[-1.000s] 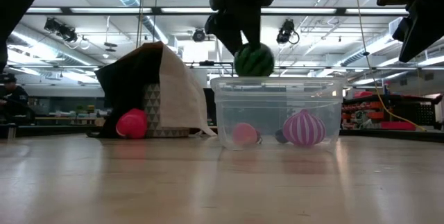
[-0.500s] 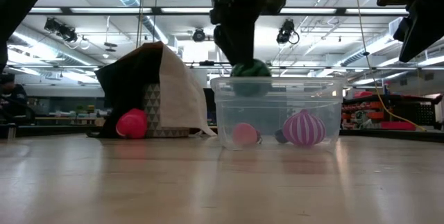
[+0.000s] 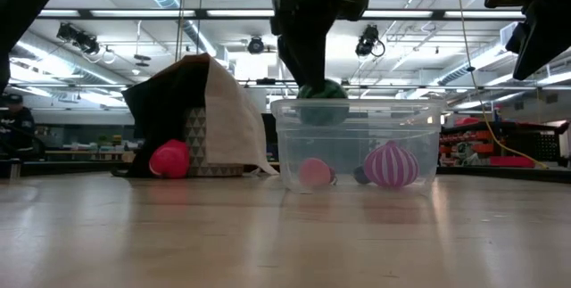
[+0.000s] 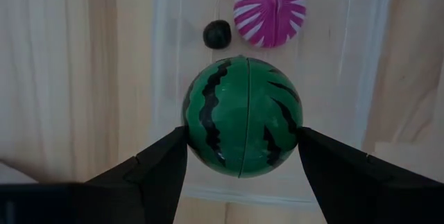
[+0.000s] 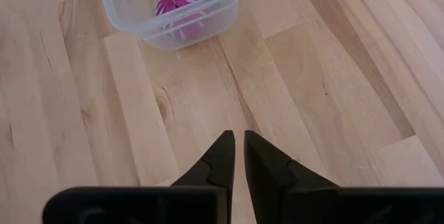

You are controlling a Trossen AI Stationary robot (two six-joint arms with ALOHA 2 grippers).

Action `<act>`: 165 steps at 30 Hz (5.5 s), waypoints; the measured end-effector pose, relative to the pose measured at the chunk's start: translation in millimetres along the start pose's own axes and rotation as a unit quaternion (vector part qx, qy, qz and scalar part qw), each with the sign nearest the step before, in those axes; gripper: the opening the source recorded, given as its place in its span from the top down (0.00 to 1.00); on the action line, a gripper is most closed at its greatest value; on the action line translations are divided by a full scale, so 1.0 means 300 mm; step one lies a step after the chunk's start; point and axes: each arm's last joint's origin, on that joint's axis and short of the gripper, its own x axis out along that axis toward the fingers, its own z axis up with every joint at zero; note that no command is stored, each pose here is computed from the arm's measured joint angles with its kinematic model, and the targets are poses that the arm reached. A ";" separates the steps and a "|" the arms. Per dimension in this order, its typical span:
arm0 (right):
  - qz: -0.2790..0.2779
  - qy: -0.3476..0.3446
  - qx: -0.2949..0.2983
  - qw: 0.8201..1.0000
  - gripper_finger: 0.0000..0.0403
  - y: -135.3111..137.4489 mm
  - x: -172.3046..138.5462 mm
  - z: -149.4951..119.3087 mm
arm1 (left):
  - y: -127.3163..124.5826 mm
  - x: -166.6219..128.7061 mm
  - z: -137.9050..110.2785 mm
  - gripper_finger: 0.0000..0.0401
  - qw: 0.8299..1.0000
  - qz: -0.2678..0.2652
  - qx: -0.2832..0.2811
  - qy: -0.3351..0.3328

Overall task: Pick and placing Produce into tupperware
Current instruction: Put the watermelon into the transparent bin, then put the apple into the transparent bin

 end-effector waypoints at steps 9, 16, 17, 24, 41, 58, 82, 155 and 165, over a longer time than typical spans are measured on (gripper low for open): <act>0.000 0.000 0.000 1.000 0.90 0.000 0.000 0.000 | -0.021 -0.003 -0.002 0.32 0.999 0.008 0.034 -0.001; 0.000 0.000 0.002 1.000 0.90 0.000 0.000 0.000 | -0.033 -0.005 -0.004 0.32 0.999 0.030 0.039 -0.004; 0.000 0.000 0.001 1.000 0.90 0.000 0.000 0.000 | -0.034 -0.005 -0.004 0.32 0.999 0.031 0.039 -0.004; 0.004 0.004 0.002 1.000 0.90 0.001 0.000 -0.001 | -0.035 -0.005 -0.008 0.32 0.999 0.033 0.040 0.002; 0.004 0.004 0.003 1.000 0.90 0.001 0.000 -0.001 | -0.033 -0.007 -0.014 0.20 0.997 0.061 0.037 0.007; 0.003 0.005 0.009 1.000 0.90 0.001 0.000 -0.001 | -0.037 -0.136 -0.054 0.27 0.955 0.160 -0.250 0.002; 0.011 0.013 -0.005 1.000 0.90 0.002 0.000 -0.003 | -0.545 -0.128 -0.354 0.49 0.725 0.211 -0.635 -0.164; 0.027 0.042 -0.010 0.999 0.90 -0.015 0.009 0.014 | -0.285 -0.288 -0.346 0.70 0.678 0.021 -0.598 -0.428; 0.027 0.042 0.005 0.999 0.90 -0.014 0.009 0.014 | -0.275 -0.349 -0.560 0.89 0.608 0.104 -0.644 -0.452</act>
